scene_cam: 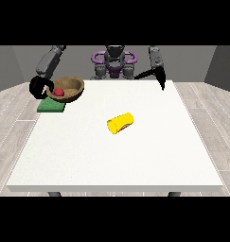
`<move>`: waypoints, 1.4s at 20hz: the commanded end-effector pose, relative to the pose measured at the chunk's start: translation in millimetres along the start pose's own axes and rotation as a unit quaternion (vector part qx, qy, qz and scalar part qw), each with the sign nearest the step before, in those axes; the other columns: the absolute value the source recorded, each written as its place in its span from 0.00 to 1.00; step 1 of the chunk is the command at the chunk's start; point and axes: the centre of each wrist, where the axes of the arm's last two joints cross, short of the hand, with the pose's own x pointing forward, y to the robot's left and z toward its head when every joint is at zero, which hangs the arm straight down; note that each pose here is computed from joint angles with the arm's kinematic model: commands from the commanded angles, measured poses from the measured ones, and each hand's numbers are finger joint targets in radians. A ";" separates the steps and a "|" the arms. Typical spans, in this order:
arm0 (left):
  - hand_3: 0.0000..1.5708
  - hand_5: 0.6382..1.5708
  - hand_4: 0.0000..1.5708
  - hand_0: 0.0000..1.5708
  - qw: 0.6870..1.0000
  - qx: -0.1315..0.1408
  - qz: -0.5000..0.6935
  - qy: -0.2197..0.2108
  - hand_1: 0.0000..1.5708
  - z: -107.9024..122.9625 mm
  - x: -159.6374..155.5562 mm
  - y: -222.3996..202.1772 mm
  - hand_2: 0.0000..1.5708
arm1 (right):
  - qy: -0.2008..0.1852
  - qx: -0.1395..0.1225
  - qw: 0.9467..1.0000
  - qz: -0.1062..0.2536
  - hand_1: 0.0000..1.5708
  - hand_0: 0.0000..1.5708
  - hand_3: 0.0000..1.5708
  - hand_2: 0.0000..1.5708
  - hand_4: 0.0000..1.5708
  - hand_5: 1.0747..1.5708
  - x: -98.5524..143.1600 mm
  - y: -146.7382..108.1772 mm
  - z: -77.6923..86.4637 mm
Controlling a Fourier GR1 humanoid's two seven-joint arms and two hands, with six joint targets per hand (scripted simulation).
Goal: Pick the cup and pour the ball into the bowl, then pick the bowl and place it on the pad
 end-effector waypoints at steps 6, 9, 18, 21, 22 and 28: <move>0.00 0.99 0.00 0.00 0.996 0.034 -0.024 -0.081 0.00 -9.8 23.5 -8.8 0.00 | -0.080 0.012 0.997 -0.001 1.00 1.00 0.92 1.00 0.66 0.98 15.2 -57.9 18.8; 0.00 0.99 0.00 0.00 0.992 0.026 -0.021 -0.125 0.00 -13.0 54.1 0.1 0.00 | -0.116 -0.017 0.993 0.024 1.00 1.00 0.50 1.00 0.65 0.99 29.2 -90.7 32.3; 0.00 0.99 0.00 0.00 0.987 0.043 -0.023 -0.156 0.00 -7.5 80.1 -5.5 0.00 | -0.162 -0.027 0.986 0.031 1.00 1.00 0.22 1.00 0.65 1.00 74.6 -96.8 30.3; 0.00 0.99 0.00 0.00 0.993 0.036 -0.021 -0.115 0.00 1.0 70.1 -3.2 0.00 | -0.129 -0.025 0.991 0.036 1.00 1.00 0.29 1.00 0.65 1.00 53.6 -96.2 30.4; 0.00 0.99 0.00 0.00 0.990 0.039 -0.023 -0.136 0.00 -1.4 78.0 8.1 0.00 | -0.135 -0.024 0.991 0.005 1.00 1.00 0.14 1.00 0.64 1.00 64.8 -106.4 34.7; 0.00 1.00 0.00 0.00 0.994 0.025 -0.005 -0.105 0.00 5.7 70.7 1.4 0.00 | -0.087 -0.022 0.996 -0.008 1.00 1.00 0.17 1.00 0.47 1.00 55.4 -106.6 34.6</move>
